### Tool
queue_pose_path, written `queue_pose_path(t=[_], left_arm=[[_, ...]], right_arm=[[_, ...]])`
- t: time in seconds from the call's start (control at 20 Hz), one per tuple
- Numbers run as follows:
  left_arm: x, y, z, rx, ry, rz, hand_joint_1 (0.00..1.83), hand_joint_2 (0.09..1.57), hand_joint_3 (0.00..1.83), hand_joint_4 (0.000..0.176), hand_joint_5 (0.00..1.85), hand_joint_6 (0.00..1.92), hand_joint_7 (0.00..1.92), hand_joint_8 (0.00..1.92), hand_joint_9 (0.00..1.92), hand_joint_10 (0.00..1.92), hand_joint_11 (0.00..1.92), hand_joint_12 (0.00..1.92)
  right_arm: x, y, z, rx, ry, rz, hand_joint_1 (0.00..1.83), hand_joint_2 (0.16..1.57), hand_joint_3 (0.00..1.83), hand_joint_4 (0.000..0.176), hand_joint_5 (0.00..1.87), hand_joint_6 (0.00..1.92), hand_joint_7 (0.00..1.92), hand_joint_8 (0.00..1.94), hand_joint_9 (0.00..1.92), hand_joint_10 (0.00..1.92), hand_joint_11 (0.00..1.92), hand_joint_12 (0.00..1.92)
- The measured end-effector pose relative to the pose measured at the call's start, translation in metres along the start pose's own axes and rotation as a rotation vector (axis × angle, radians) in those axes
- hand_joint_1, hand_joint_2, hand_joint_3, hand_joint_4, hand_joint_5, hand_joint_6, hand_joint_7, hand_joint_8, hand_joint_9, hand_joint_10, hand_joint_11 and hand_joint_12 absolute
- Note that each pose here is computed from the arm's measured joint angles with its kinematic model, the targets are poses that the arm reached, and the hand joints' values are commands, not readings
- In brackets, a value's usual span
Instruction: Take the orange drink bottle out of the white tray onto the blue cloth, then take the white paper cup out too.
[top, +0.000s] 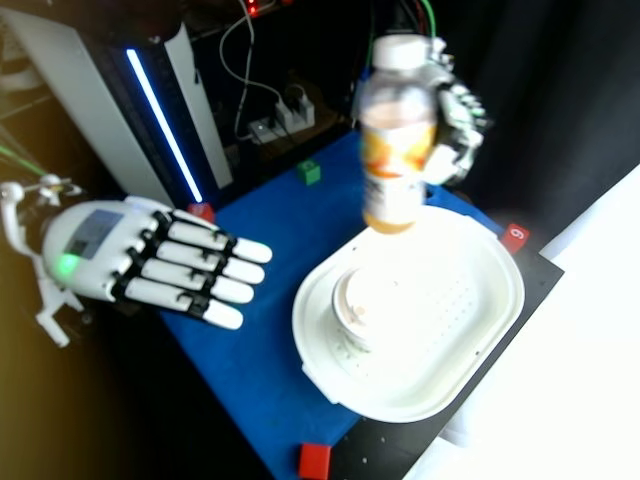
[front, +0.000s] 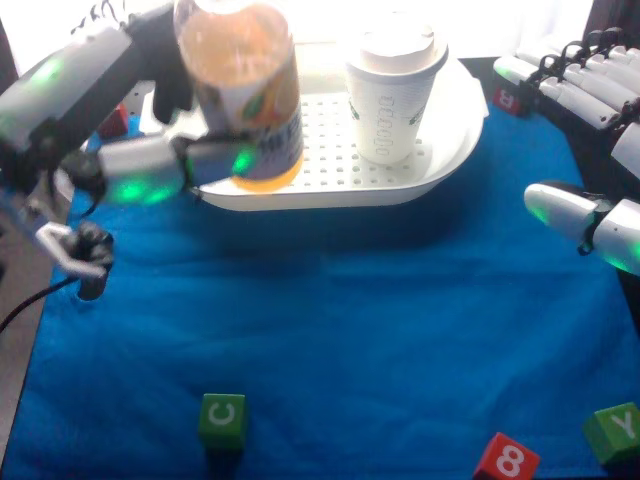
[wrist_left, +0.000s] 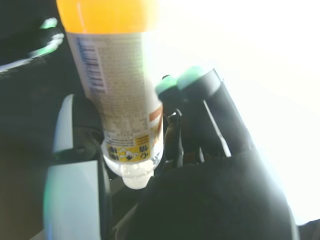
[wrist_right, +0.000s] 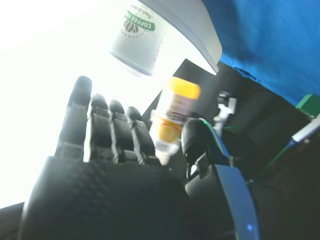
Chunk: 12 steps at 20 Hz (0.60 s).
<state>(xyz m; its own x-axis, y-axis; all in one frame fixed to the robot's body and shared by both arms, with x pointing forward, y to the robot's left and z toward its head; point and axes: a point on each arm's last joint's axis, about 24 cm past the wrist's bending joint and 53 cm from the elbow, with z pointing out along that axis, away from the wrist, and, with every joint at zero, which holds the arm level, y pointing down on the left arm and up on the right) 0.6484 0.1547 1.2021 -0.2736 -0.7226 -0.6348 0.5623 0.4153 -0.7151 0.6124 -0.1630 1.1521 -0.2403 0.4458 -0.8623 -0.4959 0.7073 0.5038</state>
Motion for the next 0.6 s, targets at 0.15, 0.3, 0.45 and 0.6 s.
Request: queue_pose_path(t=[0.15,0.3,0.45,0.6], left_arm=[[0.008,-0.015,-0.022,0.030,0.031,0.004,0.93,1.24,0.00,0.112,0.73,1.40,0.52,1.82,0.68,1.92,0.85,1.92],[0.027,-0.005,-0.032,-0.007,0.091,-0.003,1.10,1.30,0.01,0.000,0.58,1.45,0.68,1.66,0.67,1.79,0.75,1.91],[0.048,0.029,-0.042,-0.126,0.146,-0.041,0.87,1.37,0.00,0.031,0.51,1.65,0.43,1.31,0.48,1.49,0.44,1.77],[0.056,0.050,-0.049,-0.205,0.190,-0.033,0.57,1.27,0.00,0.037,0.24,0.55,0.35,0.44,0.24,0.82,0.04,1.45]], right_arm=[[0.000,0.000,0.000,0.004,-0.001,0.005,0.40,1.47,0.00,0.000,0.00,0.00,0.00,0.00,0.00,0.00,0.00,0.90],[0.000,-0.001,0.000,0.006,-0.001,0.006,0.30,1.49,0.00,0.000,0.00,0.00,0.00,0.00,0.00,0.00,0.00,0.45],[-0.001,-0.002,0.000,0.010,-0.004,0.009,0.22,1.49,0.00,0.000,0.00,0.00,0.00,0.00,0.00,0.00,0.00,0.00],[-0.001,-0.002,0.000,0.011,-0.006,0.008,0.34,1.48,0.00,0.000,0.00,0.00,0.00,0.00,0.00,0.00,0.00,0.00]])
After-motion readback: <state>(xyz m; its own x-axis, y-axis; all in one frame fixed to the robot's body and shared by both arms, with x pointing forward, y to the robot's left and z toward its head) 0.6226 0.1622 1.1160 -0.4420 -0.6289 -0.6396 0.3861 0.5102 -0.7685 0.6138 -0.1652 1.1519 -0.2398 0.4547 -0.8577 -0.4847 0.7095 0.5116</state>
